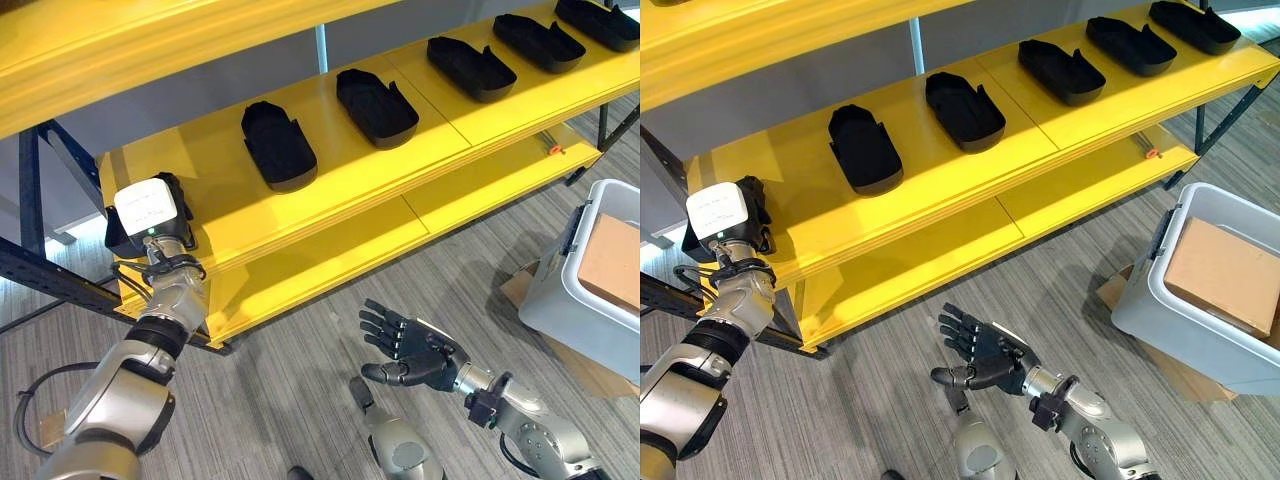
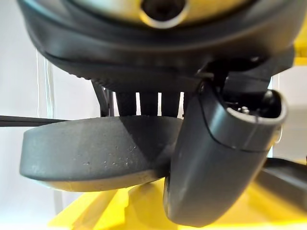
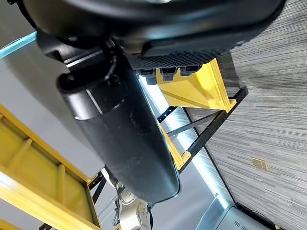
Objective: Move parts from the plastic box to the shelf.
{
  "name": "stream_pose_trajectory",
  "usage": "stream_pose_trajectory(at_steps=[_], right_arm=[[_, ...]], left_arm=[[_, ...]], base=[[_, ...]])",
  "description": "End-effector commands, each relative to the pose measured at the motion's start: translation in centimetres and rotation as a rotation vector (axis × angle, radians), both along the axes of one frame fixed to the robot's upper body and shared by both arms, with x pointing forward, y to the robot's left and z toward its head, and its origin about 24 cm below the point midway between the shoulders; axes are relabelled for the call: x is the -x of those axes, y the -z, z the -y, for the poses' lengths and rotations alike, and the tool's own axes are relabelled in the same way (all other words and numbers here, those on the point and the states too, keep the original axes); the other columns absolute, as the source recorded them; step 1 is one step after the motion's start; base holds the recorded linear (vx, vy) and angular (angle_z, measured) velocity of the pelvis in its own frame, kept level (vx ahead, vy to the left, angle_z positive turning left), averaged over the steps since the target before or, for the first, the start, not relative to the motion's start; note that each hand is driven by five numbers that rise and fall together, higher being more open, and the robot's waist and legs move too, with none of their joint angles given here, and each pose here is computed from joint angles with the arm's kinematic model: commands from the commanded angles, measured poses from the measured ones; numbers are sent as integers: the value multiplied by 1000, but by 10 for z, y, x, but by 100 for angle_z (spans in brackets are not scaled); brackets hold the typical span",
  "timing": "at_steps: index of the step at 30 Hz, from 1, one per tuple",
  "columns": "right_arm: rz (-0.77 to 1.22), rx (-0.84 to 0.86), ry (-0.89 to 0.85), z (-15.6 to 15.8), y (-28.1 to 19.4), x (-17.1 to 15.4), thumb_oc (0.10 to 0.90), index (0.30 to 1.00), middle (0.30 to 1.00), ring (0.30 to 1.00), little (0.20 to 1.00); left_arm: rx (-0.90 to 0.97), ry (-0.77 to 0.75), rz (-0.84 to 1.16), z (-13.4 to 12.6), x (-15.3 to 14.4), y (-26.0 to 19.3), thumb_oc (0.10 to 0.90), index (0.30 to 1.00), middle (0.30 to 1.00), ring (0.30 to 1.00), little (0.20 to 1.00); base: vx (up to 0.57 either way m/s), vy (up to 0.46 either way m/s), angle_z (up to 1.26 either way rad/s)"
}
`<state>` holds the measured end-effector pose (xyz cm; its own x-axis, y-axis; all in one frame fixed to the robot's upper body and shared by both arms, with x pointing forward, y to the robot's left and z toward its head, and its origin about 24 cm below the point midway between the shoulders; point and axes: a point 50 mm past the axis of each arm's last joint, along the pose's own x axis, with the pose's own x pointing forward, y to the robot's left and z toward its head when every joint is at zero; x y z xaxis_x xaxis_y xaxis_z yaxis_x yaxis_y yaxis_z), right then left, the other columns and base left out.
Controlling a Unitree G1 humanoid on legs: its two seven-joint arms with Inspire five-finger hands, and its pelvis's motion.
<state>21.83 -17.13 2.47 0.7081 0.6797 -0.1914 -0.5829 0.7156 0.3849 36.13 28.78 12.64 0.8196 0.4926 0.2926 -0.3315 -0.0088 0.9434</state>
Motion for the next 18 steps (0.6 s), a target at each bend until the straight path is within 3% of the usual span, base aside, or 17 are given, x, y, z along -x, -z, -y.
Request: stream_pose_trajectory(at_steps=[1, 14, 18], right_arm=[[190, -83, -130, -17, -37, -10, 900, 1000, 1000, 1000, 1000], [318, -108, -185, -22, -61, -15, 900, 1000, 1000, 1000, 1000], [330, -99, -213, -20, -58, -12, 900, 1000, 1000, 1000, 1000]], left_arm=[[-160, -55, 215, -13, -10, -76, 400, 300, 300, 300, 300], [-163, -35, 385, 1, -15, -118, 400, 300, 300, 300, 300], [-127, -17, 396, 4, -15, -113, 400, 300, 300, 300, 300]], base=[[-72, 27, -13], [-91, -6, -1], [-16, -74, 9]])
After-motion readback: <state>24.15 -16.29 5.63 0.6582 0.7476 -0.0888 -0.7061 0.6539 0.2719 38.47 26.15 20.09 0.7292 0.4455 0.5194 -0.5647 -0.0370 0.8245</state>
